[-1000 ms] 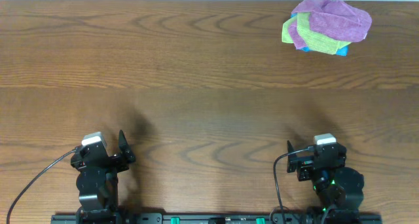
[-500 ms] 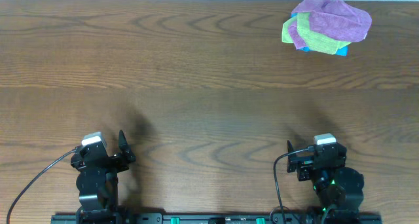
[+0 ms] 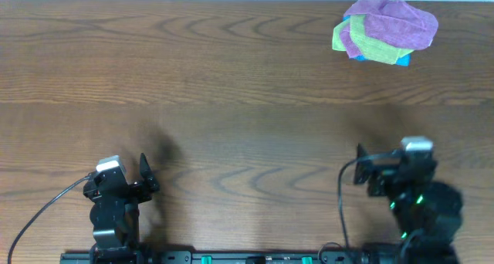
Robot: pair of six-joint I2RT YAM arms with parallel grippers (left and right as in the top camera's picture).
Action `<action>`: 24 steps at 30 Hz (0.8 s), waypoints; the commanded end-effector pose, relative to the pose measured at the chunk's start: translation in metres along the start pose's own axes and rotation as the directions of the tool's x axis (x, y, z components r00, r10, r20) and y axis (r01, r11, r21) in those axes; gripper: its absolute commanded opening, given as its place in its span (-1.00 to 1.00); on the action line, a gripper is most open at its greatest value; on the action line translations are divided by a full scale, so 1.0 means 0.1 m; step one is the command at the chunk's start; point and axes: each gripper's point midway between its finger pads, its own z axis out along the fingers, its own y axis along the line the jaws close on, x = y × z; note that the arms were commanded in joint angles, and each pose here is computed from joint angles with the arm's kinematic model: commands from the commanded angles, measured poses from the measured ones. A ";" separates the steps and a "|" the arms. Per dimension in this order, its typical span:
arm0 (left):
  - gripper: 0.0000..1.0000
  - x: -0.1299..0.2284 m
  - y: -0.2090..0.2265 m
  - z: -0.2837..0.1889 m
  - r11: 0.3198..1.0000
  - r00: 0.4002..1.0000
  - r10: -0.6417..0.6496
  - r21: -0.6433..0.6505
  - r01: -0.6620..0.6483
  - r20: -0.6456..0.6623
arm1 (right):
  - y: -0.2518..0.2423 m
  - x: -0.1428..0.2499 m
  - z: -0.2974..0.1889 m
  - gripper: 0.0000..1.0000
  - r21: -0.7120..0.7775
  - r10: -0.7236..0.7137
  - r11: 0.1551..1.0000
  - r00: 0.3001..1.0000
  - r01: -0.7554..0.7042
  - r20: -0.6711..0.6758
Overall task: Fold the cloth
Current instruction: 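Reach the right gripper to the cloth pile and grasp the purple cloth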
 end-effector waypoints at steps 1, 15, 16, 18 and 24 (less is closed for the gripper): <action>0.90 0.08 0.04 0.03 1.000 1.000 0.016 -0.020 -0.016 -0.013 | -0.15 -0.37 0.08 0.98 0.080 0.035 0.996 0.999 -0.031 -0.041; 0.90 0.08 0.04 0.03 1.000 1.000 0.016 -0.020 -0.016 -0.013 | -0.66 -1.62 1.37 0.99 0.160 0.131 0.983 0.960 -0.093 -0.249; 0.90 0.08 0.04 0.03 1.000 1.000 0.016 -0.020 -0.016 -0.014 | -0.71 -1.65 1.47 0.98 0.162 0.136 0.982 0.958 -0.097 -0.251; 0.90 0.08 0.04 0.03 1.000 1.000 0.016 -0.020 -0.016 -0.013 | -0.79 -1.73 1.70 0.98 0.153 0.135 0.983 0.962 -0.101 -0.237; 0.90 0.08 0.04 0.03 1.000 1.000 0.016 -0.020 -0.016 -0.014 | -0.99 -1.77 2.38 0.98 0.119 0.142 0.986 0.972 -0.121 -0.188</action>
